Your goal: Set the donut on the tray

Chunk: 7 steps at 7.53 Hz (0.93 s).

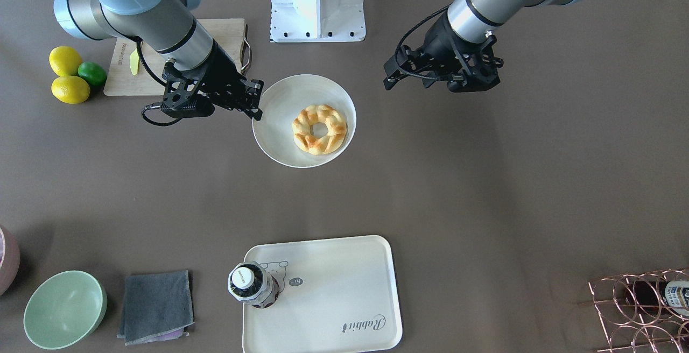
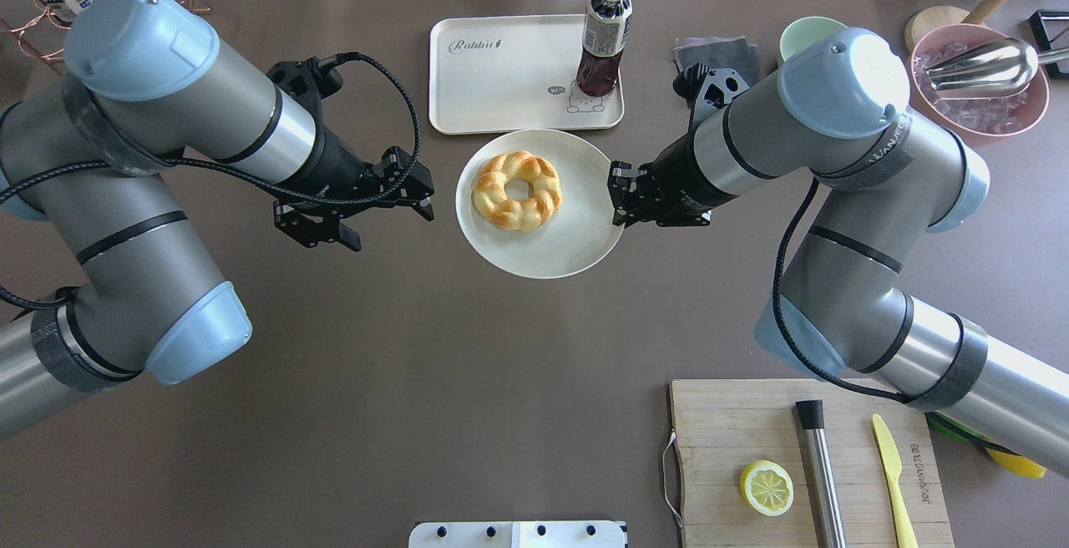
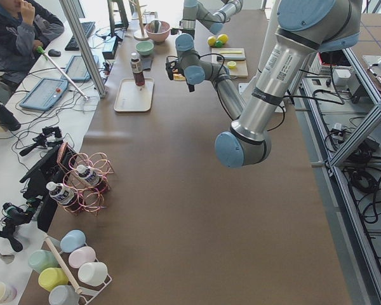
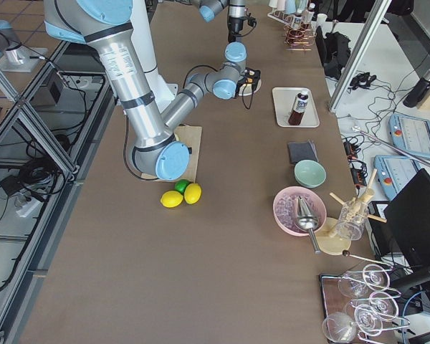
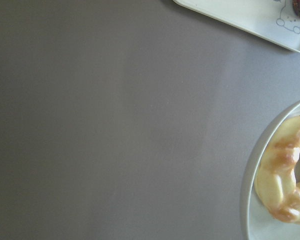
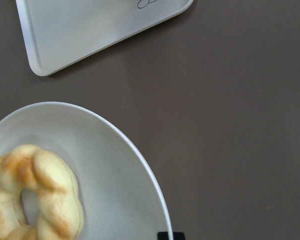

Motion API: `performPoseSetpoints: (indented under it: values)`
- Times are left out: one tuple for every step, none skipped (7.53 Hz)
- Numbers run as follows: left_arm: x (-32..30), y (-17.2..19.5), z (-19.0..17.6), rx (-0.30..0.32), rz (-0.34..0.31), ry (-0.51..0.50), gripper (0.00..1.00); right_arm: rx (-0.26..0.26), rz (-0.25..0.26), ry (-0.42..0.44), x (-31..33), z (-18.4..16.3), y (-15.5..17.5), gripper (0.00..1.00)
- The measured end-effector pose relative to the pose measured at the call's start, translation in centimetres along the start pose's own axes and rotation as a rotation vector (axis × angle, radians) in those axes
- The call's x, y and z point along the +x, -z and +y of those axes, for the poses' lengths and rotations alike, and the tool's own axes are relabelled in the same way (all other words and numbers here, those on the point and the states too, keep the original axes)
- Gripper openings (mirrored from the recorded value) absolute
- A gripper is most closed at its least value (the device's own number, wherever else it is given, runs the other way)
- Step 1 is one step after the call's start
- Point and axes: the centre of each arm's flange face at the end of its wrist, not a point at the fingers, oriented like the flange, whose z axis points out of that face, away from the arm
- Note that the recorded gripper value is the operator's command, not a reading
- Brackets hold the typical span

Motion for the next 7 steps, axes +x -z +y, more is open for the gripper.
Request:
performPoseSetpoints:
  values:
    - [1.1, -1.2, 0.0, 0.011, -0.006, 0.004, 0.97, -0.001, 0.0, 0.001, 0.0, 0.1, -0.1, 0.0]
    - [1.6, -1.9, -0.2, 0.017, -0.013, 0.009, 0.97, -0.002, 0.0, 0.003, -0.1, 0.3, -0.2, 0.0]
    - [1.7, -2.5, -0.4, 0.019, -0.019, 0.014, 0.97, -0.003, 0.0, 0.005, -0.1, 0.4, -0.3, 0.0]
    - [1.9, -2.7, -0.6, 0.02, -0.021, 0.015, 0.97, 0.004, 0.001, 0.008, -0.2, 0.7, -0.5, 0.0]
    - [2.1, -2.8, -0.6, 0.02, -0.021, 0.015, 0.93, 0.01, 0.0, 0.011, -0.3, 0.9, -0.6, 0.0]
    - [2.2, -2.9, -0.6, 0.019, -0.021, 0.015, 0.88, 0.012, -0.005, 0.009, -0.5, 1.2, -0.4, 0.0]
    - [2.2, -2.9, -0.6, 0.019, -0.02, 0.016, 0.81, 0.011, -0.011, 0.008, -0.7, 1.5, -0.2, 0.0]
